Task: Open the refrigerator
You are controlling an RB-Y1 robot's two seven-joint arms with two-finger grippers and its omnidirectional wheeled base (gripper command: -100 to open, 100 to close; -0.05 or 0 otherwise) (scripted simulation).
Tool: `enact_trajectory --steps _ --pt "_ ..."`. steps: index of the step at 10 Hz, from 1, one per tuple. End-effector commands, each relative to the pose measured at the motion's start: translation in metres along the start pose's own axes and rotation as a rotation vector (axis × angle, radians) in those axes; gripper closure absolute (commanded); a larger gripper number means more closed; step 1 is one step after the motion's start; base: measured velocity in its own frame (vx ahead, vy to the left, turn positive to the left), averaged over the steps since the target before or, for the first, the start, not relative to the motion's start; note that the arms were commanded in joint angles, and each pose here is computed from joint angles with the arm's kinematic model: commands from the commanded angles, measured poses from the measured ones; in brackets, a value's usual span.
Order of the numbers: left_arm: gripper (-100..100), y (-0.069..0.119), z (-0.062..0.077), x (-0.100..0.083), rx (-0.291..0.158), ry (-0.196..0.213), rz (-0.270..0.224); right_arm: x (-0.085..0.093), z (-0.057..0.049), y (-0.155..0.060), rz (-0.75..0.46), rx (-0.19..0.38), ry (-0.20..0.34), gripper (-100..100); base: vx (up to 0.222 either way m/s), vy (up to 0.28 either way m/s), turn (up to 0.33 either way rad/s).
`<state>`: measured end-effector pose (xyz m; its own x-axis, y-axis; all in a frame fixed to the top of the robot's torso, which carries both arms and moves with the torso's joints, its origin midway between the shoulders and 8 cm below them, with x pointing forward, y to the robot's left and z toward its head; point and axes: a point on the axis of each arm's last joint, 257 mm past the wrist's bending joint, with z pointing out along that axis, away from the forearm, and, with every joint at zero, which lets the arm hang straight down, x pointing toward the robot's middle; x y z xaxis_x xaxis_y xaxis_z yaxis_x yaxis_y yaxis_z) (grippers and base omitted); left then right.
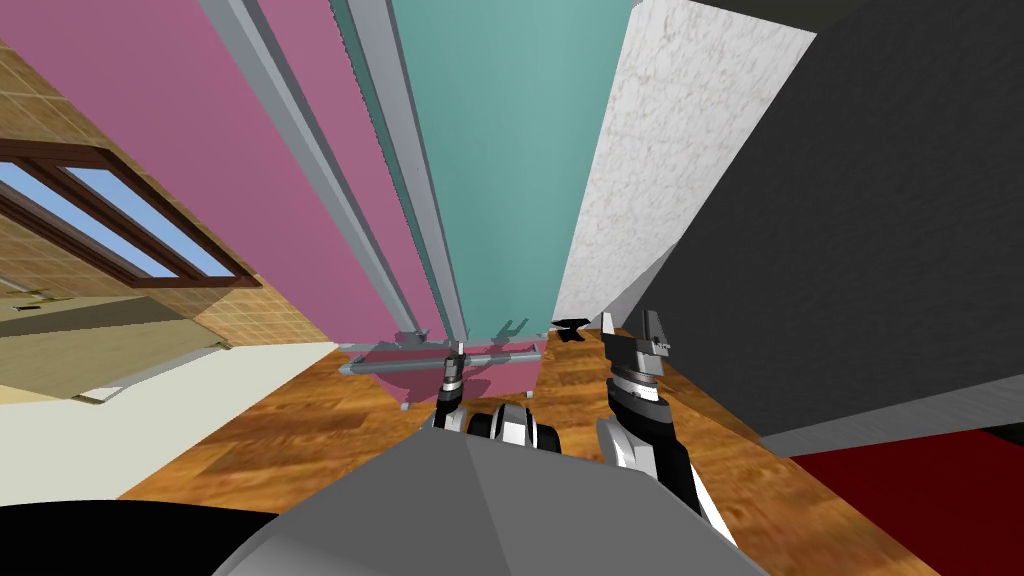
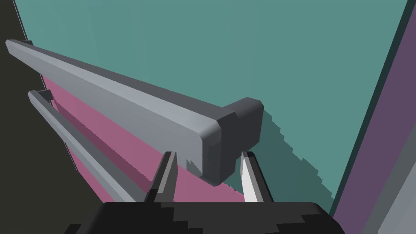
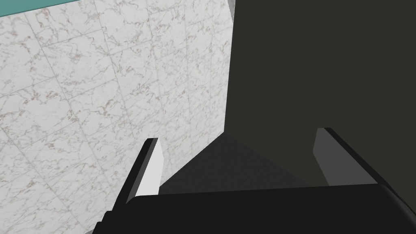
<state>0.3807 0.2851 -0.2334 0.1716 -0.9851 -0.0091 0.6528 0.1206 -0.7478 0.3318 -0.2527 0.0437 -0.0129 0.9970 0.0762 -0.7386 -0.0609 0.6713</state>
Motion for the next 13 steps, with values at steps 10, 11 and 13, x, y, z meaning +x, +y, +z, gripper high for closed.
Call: enact_trajectory --steps 10,11,13 --pt "100 -0.015 0.016 -0.142 -0.003 -0.239 0.214 0.000 0.000 0.000 0.000 0.000 0.000 0 -0.076 -0.248 0.034" --pt "100 -0.019 0.017 -0.157 -0.002 -0.262 0.235 0.000 0.000 0.000 0.000 0.000 0.000 0 -0.113 -0.241 0.045" --pt "-100 -0.019 0.010 -0.142 0.007 -0.228 0.217 0.000 0.000 0.000 0.000 0.000 0.000 0 -0.017 -0.035 -0.041"
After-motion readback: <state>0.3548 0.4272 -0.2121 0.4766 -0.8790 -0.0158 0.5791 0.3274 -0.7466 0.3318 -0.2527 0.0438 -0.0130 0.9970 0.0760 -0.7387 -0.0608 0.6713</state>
